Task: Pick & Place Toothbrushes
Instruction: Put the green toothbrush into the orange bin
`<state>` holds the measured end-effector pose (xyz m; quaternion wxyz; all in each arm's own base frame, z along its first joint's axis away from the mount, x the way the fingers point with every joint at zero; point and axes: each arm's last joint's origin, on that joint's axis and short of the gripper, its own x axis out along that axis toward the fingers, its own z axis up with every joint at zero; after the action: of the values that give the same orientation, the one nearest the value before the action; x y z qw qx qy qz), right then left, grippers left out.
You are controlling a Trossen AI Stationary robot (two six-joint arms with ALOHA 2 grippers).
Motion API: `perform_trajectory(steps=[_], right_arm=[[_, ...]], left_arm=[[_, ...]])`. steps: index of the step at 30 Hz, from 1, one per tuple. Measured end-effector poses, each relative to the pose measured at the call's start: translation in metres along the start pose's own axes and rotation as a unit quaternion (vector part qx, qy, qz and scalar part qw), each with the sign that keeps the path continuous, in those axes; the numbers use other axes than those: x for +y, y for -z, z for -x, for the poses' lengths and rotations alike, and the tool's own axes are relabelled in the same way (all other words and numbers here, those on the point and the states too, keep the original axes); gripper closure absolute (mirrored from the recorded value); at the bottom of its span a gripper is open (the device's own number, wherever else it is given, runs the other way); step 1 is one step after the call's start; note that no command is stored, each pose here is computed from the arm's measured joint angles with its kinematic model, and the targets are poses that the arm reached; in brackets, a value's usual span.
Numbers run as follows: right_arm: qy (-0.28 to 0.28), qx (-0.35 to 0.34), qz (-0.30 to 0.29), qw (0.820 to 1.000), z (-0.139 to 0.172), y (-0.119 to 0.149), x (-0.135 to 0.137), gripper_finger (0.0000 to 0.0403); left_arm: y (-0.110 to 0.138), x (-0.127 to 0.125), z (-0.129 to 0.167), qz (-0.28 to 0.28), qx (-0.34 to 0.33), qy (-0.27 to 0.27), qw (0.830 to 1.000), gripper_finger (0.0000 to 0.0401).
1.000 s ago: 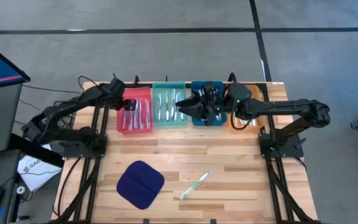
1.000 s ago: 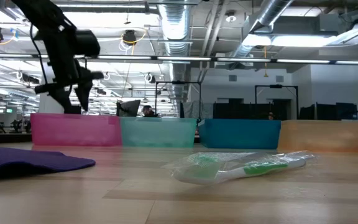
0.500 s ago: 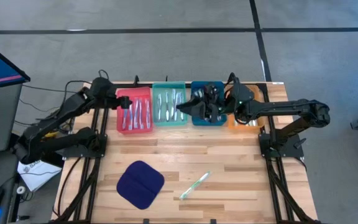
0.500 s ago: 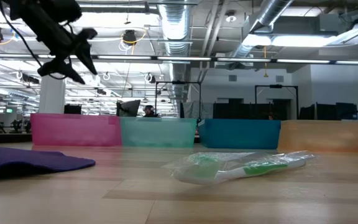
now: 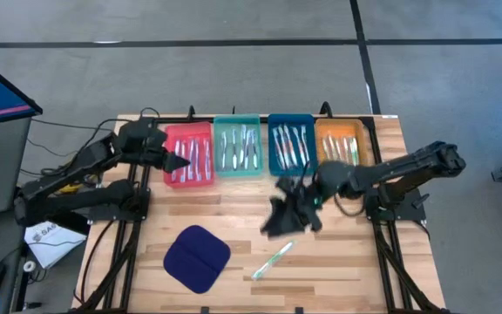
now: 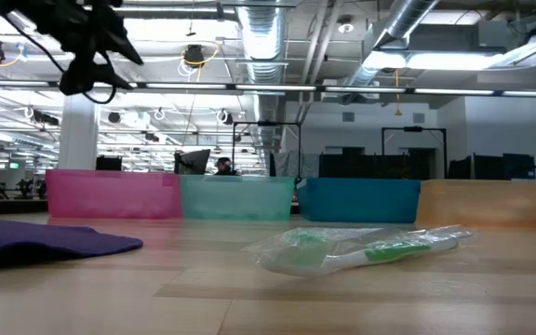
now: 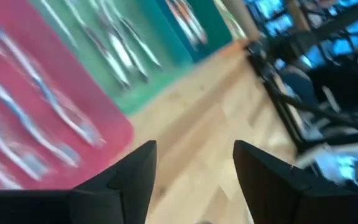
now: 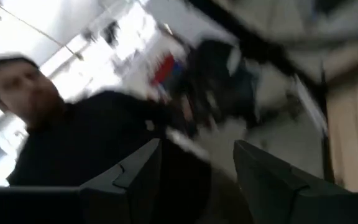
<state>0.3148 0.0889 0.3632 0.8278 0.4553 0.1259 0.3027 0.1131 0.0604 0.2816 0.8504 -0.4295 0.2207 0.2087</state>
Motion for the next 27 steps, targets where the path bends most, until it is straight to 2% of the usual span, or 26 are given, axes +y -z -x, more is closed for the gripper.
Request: perform_trajectory(steps=[2, 5, 9, 11, 19, 22, 27], right_arm=[[0.032, 0.047, 0.0, 0.998, -0.003, 0.015, -0.003, 0.0206], [0.098, 0.117, 0.047, 0.987, -0.003, 0.034, -0.015, 0.0206], [0.238, 0.16, 0.073, 0.955, 0.0, 0.054, -0.038, 0.0206], [0.287, 0.191, 0.078, 0.935, -0.002, 0.065, -0.053, 0.0206], [0.3, 0.305, 0.14, 0.893, -0.032, 0.113, -0.092, 0.0199], [0.313, 0.352, 0.168, 0.866, -0.04, 0.13, -0.104, 0.0188], [0.371, 0.405, 0.228, 0.804, -0.045, 0.14, -0.127, 0.0163]], left_arm=[[0.005, -0.005, 0.0, -0.002, 0.014, 0.016, 1.0, 0.0192], [0.011, -0.011, -0.002, -0.014, 0.037, 0.033, 0.999, 0.0193], [0.017, -0.019, -0.004, -0.018, 0.058, 0.048, 0.997, 0.0197], [0.02, -0.022, -0.004, -0.018, 0.065, 0.056, 0.996, 0.0199], [0.032, -0.034, -0.004, -0.023, 0.089, 0.076, 0.993, 0.0201], [0.036, -0.037, -0.004, -0.035, 0.081, 0.069, 0.994, 0.0203], [0.04, -0.042, -0.007, -0.042, 0.057, 0.051, 0.996, 0.0203]])
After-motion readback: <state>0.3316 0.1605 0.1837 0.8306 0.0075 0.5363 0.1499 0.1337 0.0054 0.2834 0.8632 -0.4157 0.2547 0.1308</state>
